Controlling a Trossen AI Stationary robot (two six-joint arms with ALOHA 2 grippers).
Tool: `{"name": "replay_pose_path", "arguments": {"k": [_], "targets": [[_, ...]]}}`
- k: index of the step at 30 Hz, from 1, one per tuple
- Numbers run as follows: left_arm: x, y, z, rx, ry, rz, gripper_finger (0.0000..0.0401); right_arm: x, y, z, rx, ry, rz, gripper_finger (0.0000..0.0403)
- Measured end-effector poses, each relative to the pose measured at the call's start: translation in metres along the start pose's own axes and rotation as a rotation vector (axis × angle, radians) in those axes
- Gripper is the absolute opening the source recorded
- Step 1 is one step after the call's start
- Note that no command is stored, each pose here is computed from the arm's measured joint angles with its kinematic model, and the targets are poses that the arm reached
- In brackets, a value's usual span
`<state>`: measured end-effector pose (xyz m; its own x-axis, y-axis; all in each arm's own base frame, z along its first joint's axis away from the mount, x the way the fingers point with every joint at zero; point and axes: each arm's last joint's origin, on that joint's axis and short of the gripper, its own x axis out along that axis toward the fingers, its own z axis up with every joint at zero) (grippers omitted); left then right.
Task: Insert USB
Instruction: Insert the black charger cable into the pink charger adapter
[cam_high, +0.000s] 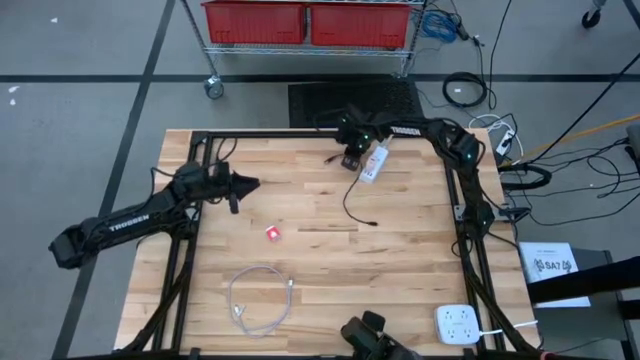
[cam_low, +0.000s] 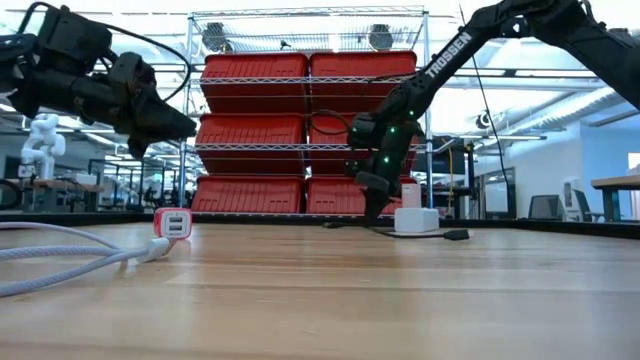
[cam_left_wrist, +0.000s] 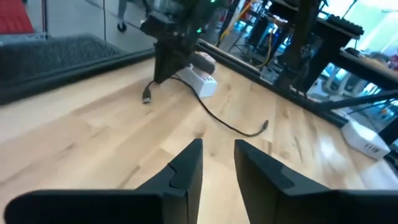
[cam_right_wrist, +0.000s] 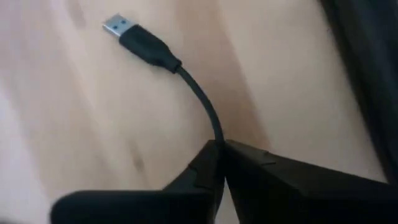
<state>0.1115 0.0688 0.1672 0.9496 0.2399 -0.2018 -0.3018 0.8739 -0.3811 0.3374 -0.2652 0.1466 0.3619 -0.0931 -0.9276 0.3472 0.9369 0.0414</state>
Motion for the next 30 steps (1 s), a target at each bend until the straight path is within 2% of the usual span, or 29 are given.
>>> {"name": "replay_pose_path", "arguments": {"k": [4,9,13,16,22,30], "targets": [[0.002,0.001,0.000,-0.059,0.007,-0.001,0.0099,-0.026,0.021,0.012,-0.151,-0.057,-0.044,0.0011],[0.007,0.001,0.005,-0.096,-0.039,-0.023,0.0100,-0.065,0.069,0.026,-0.395,-0.103,-0.161,0.0003],[0.013,0.000,0.014,-0.057,-0.074,-0.036,0.0102,-0.090,0.117,0.032,-0.632,-0.107,-0.346,0.0002],[0.022,-0.001,0.026,-0.035,-0.055,-0.034,0.0116,-0.093,0.148,0.031,-0.740,-0.084,-0.440,0.0001],[0.058,-0.009,0.056,0.047,0.050,-0.024,0.0159,-0.093,0.185,0.031,-0.766,-0.119,-0.488,0.0001],[0.118,-0.019,0.073,0.121,0.164,0.004,0.0173,-0.108,0.198,0.037,-0.690,-0.158,-0.499,0.0000]]}}
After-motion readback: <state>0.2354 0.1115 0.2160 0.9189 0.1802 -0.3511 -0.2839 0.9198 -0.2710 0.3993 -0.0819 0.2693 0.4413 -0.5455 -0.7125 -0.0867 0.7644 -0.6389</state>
